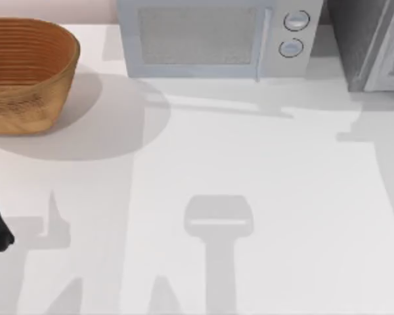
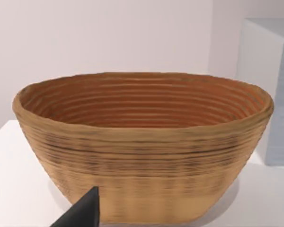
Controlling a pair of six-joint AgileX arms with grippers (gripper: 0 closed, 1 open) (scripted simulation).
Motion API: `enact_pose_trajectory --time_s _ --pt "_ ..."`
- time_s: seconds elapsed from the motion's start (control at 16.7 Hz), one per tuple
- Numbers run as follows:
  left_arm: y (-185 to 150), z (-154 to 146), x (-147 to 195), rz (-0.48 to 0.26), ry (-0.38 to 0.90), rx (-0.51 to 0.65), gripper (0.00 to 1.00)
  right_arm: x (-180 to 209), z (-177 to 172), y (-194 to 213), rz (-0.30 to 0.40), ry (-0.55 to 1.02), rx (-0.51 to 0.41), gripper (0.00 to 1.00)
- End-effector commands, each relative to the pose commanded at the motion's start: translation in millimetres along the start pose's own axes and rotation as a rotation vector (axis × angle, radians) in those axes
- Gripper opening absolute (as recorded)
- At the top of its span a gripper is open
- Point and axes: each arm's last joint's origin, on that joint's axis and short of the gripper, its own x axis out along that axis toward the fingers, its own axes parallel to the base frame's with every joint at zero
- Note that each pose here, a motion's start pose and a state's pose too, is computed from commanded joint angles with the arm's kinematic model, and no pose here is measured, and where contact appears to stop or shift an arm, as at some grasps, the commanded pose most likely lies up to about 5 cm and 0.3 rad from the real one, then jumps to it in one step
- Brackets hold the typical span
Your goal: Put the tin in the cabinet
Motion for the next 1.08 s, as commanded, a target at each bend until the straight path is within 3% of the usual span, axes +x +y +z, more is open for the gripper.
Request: enact_pose_trajectory --time_s 0.66,1.08 --pt "0.0 0.0 0.0 0.000 0.000 0.000 1.00 68.7 76.0 23.7 0.013 0.004 0.004 0.00" --pt "0.0 0.0 0.0 0.000 0.000 0.000 1.00 85.6 88.1 31.2 0.020 0.003 0.009 0.00"
